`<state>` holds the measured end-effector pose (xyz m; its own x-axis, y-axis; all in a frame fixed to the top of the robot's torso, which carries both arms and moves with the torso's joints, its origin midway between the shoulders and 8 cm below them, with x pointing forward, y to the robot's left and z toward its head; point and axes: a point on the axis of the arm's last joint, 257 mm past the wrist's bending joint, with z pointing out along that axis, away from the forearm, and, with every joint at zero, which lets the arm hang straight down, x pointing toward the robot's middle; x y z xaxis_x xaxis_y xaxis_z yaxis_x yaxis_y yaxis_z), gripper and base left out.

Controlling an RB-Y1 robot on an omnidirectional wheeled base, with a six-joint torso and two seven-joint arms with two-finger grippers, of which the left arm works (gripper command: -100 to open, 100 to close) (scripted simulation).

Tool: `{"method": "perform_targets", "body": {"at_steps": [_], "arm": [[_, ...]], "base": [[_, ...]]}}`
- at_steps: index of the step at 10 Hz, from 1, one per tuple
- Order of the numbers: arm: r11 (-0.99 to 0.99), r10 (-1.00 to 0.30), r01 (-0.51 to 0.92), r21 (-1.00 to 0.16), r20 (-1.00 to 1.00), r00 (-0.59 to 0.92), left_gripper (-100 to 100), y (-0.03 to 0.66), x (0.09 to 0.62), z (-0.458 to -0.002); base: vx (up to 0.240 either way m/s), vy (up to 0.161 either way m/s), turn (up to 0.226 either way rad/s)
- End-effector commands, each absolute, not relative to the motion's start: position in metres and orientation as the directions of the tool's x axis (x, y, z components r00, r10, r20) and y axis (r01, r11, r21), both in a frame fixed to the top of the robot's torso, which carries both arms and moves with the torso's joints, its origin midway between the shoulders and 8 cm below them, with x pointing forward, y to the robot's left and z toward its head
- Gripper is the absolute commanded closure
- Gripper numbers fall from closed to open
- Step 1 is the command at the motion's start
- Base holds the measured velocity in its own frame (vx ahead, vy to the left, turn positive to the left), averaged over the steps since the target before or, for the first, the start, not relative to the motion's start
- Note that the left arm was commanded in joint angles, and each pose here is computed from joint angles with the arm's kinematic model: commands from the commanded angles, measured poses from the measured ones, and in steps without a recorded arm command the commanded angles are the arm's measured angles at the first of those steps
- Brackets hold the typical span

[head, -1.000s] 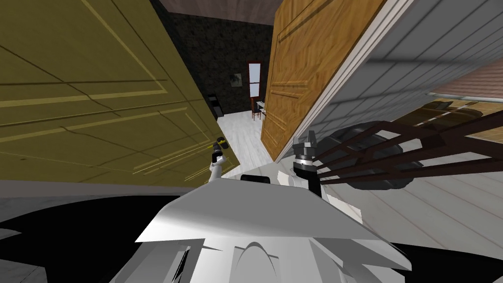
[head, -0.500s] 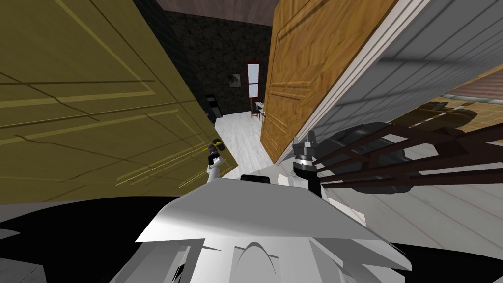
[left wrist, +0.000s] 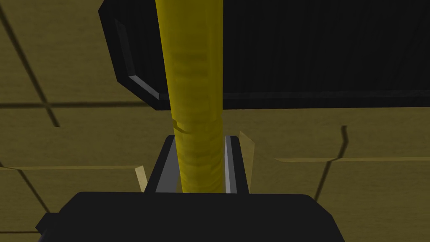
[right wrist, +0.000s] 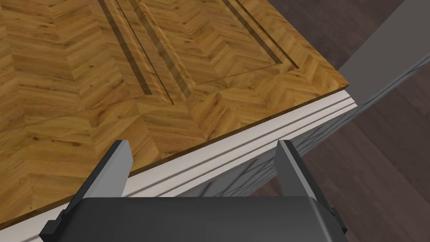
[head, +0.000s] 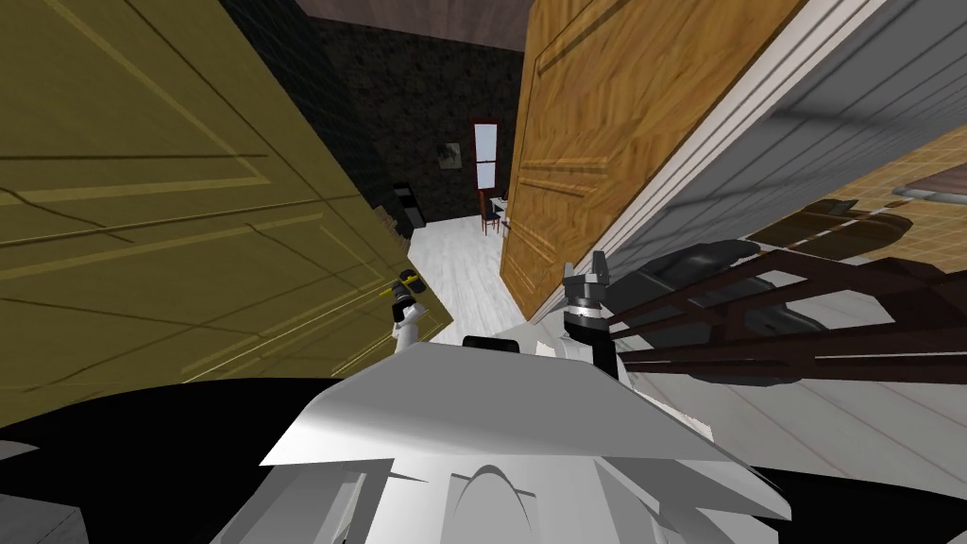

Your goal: Push the door open

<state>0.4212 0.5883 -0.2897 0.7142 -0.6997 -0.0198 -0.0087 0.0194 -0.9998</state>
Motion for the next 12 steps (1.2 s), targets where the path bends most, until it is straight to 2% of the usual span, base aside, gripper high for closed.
{"method": "perform_targets", "body": {"at_steps": [1,7,12], "arm": [[0.029,-0.663,-0.001,-1.0,-0.02,0.749,100,0.612,0.4,-0.284],[0.004,-0.595,-0.001,-1.0,-0.003,0.804,100,0.638,0.36,-0.293],[0.012,-0.522,0.0,-1.0,-0.006,0.853,100,0.666,0.324,-0.288]], "base": [[0.196,0.035,-0.038],[0.176,0.01,-0.015],[0.165,0.058,0.036]]}}
